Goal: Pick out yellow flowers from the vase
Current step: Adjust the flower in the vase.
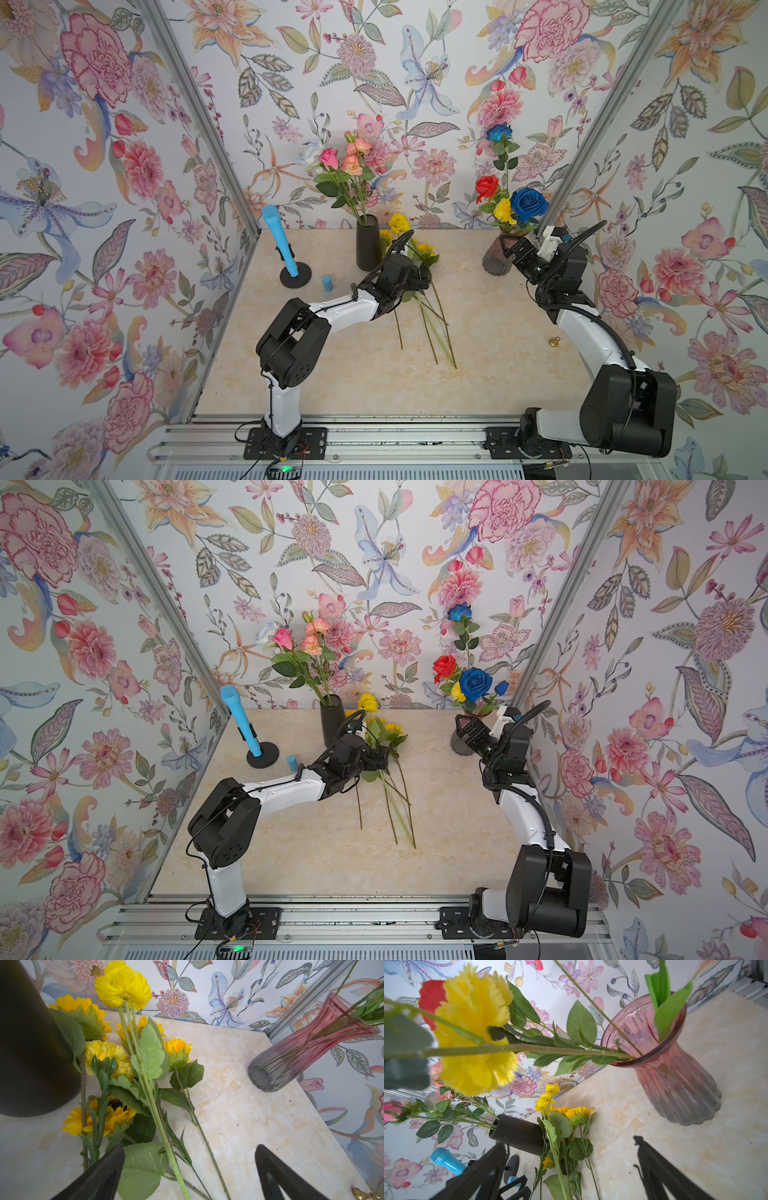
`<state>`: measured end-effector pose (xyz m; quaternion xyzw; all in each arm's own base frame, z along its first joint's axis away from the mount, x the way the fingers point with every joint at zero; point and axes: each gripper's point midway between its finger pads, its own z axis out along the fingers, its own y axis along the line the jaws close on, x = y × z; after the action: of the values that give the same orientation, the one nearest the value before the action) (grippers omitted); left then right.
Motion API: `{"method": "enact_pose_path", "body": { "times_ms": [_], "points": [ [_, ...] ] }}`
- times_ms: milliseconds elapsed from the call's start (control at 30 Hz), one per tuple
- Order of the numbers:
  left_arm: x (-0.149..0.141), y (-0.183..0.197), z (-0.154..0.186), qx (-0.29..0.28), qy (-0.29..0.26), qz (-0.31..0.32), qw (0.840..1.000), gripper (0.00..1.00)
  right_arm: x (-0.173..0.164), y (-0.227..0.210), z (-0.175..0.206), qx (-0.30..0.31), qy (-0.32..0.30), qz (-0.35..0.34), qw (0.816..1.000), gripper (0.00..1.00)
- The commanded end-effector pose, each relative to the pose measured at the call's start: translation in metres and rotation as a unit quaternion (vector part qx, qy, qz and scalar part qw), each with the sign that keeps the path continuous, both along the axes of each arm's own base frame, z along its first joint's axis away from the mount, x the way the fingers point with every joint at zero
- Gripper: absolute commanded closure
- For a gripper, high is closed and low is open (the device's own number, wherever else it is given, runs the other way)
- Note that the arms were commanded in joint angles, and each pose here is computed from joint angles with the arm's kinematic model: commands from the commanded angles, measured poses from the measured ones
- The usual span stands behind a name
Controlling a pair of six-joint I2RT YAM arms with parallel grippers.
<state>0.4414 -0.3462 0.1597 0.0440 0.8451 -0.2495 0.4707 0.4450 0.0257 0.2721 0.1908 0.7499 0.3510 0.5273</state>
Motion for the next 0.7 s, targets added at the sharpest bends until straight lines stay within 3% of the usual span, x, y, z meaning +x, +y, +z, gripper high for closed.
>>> {"method": "enact_pose_path", "body": {
  "times_ms": [0, 200, 667],
  "points": [
    [-0.003, -0.004, 0.024, -0.024, -0.035, -0.033, 0.999, 0.00, 0.017, 0.002, 0.035, 0.027, -0.058, 0.010, 0.998, 0.00],
    [-0.009, -0.004, 0.032, -0.031, -0.061, -0.050, 0.996, 0.00, 0.037, -0.010, 0.041, 0.033, -0.077, 0.003, 0.996, 0.00],
    [-0.008, 0.000, 0.029, -0.006, -0.088, -0.063, 0.994, 0.00, 0.061, -0.032, 0.027, -0.022, -0.074, -0.033, 0.996, 0.00]
  ]
}}
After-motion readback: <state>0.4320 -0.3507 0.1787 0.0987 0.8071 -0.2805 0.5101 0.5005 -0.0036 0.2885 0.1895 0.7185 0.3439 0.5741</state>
